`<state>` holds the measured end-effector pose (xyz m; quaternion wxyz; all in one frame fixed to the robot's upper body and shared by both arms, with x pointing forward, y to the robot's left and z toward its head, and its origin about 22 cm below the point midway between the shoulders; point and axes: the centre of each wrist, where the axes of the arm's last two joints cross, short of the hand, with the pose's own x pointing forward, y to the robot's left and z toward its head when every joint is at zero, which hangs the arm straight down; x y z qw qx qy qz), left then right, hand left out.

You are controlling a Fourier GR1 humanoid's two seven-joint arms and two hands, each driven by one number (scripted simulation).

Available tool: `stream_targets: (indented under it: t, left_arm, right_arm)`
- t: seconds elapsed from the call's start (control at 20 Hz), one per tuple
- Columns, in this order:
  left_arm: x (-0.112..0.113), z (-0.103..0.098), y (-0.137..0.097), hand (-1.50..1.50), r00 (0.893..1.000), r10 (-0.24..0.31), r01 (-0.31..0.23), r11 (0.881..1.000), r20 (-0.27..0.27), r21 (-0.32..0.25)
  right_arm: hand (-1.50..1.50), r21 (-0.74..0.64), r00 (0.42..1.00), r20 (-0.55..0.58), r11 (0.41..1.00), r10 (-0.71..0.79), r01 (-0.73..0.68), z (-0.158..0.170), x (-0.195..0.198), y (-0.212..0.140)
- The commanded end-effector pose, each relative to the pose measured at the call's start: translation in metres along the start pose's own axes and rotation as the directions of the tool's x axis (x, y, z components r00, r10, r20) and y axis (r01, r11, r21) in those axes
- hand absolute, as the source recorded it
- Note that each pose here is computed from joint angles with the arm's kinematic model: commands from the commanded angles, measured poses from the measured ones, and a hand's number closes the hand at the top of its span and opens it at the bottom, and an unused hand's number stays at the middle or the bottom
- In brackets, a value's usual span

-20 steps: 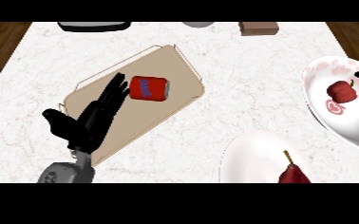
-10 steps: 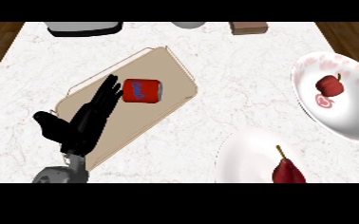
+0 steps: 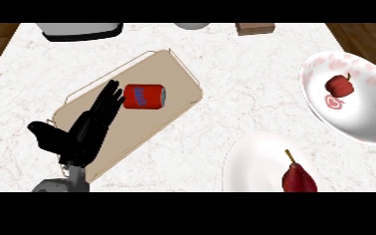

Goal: Pick the bell pepper from the plate and place it in the bowl

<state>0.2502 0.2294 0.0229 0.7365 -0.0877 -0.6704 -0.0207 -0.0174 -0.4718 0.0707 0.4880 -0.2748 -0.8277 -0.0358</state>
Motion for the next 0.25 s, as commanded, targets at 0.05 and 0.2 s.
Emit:
stream_targets:
  t: [0.05,0.2]
  left_arm:
    - [0.005,0.002,-0.004,0.0,1.0,-0.005,0.005,1.0,0.007,0.01]
    - [0.002,0.0,-0.004,0.0,1.0,0.007,-0.007,1.0,0.002,0.008]
  right_arm:
    - [1.5,0.058,0.999,-0.018,0.998,-0.04,0.041,0.094,0.051,-0.023]
    - [1.5,0.151,0.99,-0.109,0.983,-0.087,0.103,0.101,0.054,-0.018]
